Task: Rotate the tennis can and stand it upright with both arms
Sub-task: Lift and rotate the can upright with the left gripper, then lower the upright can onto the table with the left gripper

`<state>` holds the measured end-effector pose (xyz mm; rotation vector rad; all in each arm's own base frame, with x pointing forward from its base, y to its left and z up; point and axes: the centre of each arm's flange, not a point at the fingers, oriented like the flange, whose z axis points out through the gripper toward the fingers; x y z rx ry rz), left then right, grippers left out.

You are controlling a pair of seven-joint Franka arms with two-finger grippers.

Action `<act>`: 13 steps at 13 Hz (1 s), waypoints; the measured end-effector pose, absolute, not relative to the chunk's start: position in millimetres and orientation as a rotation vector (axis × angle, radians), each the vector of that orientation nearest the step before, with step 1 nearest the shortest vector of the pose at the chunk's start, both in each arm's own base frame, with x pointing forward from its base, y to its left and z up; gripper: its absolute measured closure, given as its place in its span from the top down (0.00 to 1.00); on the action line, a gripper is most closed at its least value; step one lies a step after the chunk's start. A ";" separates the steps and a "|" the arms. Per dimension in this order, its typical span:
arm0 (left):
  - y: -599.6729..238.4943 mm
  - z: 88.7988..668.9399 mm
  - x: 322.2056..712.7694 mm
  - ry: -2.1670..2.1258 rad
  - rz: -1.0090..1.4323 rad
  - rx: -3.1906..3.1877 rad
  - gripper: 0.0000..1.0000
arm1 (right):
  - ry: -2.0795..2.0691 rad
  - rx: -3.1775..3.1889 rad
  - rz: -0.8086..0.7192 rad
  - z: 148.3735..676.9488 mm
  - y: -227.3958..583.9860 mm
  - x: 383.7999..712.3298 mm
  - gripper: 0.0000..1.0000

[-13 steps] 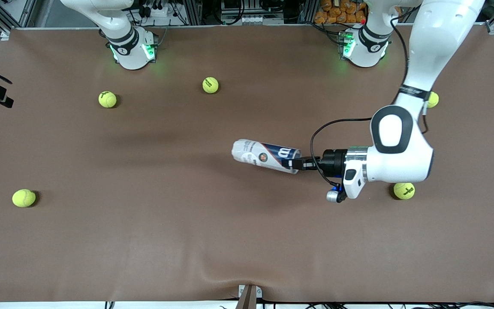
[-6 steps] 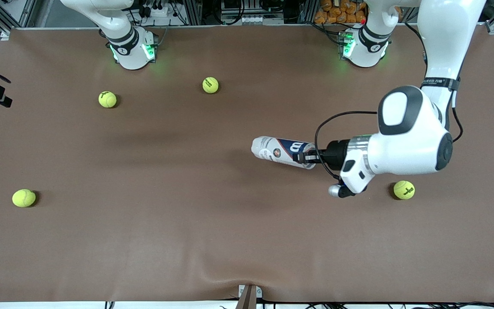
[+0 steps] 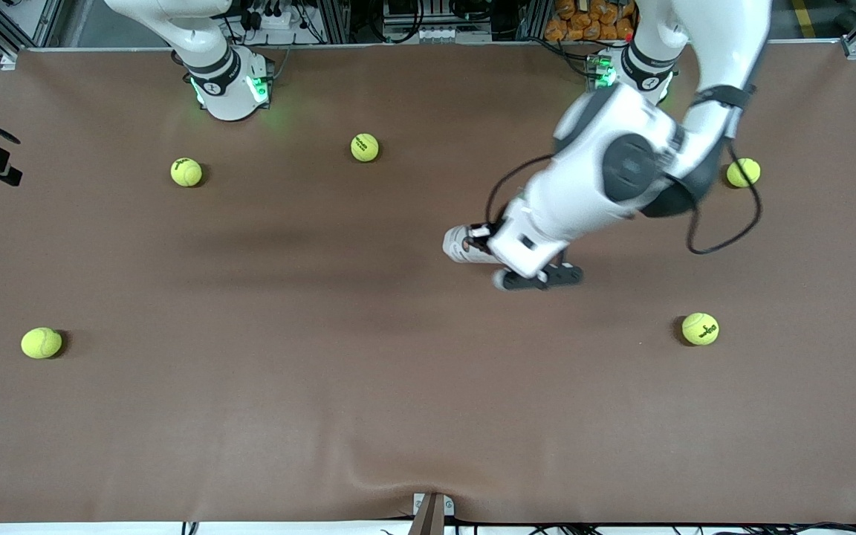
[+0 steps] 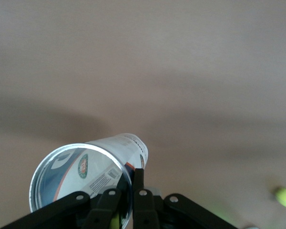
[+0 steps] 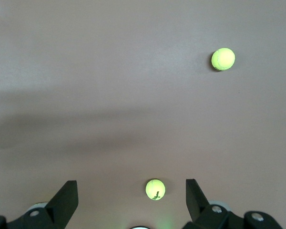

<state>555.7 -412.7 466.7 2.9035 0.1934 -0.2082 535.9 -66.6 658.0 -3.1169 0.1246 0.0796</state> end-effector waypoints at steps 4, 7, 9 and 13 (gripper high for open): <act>-467.5 453.2 512.2 0.237 -0.070 3.064 0.05 | 0.124 -3.117 0.080 658.0 -66.3 535.9 1.00; -511.7 420.2 475.1 0.278 0.032 3.171 0.05 | 0.123 -3.117 0.080 657.9 -66.1 535.9 1.00; -536.0 394.4 455.0 0.326 0.061 3.200 0.05 | 0.123 -3.117 0.080 658.0 -66.0 535.9 1.00; -555.5 361.8 445.4 0.421 0.168 3.208 0.05 | 0.122 -3.117 0.080 658.0 -65.9 535.9 1.00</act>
